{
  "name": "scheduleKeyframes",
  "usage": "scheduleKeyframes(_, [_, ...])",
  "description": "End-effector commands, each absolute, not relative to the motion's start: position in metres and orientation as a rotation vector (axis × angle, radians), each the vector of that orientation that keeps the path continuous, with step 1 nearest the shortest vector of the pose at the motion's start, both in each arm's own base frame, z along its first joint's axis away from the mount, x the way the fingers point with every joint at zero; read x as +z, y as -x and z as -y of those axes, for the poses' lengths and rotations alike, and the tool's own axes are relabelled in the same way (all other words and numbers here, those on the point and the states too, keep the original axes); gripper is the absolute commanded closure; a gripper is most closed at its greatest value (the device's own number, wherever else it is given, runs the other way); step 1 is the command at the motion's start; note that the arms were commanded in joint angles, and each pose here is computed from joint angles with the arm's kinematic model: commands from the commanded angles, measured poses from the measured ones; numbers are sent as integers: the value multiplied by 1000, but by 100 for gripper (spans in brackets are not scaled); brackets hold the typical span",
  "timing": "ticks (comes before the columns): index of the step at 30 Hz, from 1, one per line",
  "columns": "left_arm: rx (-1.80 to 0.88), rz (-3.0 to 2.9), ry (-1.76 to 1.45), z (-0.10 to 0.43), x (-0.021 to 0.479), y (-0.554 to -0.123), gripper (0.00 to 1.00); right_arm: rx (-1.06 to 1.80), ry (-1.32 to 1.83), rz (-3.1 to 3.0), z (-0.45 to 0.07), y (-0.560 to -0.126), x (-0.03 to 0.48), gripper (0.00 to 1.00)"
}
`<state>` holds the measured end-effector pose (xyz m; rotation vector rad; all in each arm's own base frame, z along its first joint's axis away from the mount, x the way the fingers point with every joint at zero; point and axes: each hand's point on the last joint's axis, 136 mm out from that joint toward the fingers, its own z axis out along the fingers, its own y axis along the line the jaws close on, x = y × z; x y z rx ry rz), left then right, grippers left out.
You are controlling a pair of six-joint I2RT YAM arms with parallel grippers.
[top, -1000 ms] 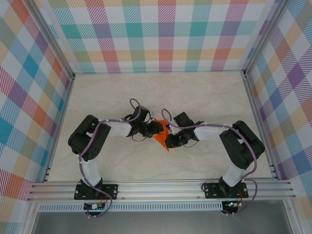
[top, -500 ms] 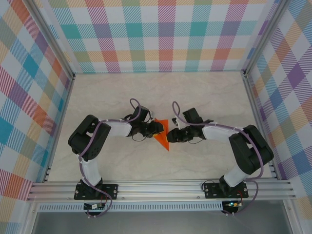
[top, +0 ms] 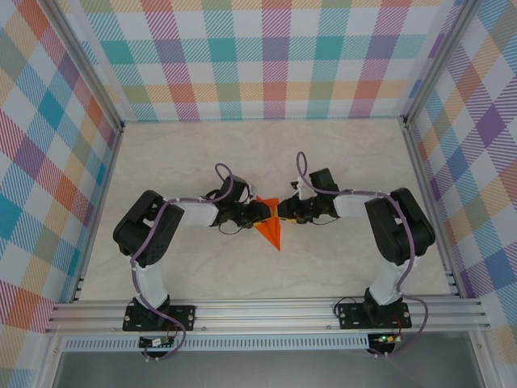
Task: Fold a paper plane with a square sheet of paper (fold left side to right side)
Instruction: Fourth fold the wing at the center of the table.
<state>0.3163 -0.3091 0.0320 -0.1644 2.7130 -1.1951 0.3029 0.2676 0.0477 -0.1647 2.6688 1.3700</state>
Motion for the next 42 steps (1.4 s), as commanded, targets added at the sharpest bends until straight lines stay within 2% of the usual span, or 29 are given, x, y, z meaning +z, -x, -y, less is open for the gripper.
scheduleKeyframes(1, [-1150, -2738, 157, 311, 24, -314, 63, 1458, 191, -2627, -280, -307, 56, 61])
scheduleKeyframes(9, [-1150, -2735, 150, 311, 26, -314, 63, 1470, 205, -2655, -288, -309, 47, 68])
scheduleKeyframes(15, [-1145, -2734, 149, 310, 27, -314, 63, 1401, 204, -2685, -284, -311, 41, 89])
scheduleKeyframes(19, [-1146, -2734, 149, 311, 27, -314, 63, 1298, 216, -2726, -277, -312, 36, 95])
scheduleKeyframes(42, [-1145, -2734, 147, 310, 28, -313, 63, 1178, 212, -2830, -267, -307, 8, 95])
